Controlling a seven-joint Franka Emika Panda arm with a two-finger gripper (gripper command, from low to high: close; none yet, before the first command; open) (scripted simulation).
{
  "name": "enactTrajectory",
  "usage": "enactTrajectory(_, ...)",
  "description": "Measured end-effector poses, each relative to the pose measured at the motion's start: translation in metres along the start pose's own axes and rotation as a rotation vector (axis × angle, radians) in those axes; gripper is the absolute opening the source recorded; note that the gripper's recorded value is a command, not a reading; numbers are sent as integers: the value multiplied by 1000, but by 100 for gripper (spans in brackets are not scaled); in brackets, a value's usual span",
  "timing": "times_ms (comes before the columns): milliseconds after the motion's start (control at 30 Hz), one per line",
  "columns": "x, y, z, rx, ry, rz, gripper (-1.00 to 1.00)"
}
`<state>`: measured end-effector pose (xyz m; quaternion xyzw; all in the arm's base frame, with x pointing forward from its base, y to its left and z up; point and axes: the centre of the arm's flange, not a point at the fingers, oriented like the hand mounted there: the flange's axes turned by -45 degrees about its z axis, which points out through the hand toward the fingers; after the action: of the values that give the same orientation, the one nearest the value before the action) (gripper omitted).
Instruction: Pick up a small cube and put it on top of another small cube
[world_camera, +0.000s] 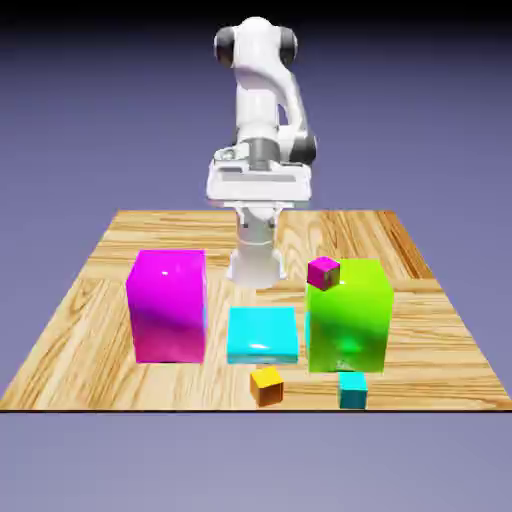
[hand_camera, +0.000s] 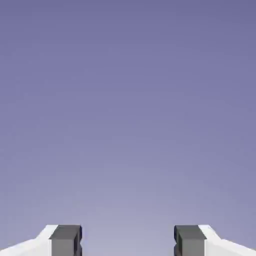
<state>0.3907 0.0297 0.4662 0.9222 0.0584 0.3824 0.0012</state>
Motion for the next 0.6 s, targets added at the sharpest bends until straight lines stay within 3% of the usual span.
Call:
enactTrajectory(233, -27, -144, 24, 141, -190, -595, 0)
enactTrajectory(600, -167, -320, 21, 205, -354, -1703, 0)
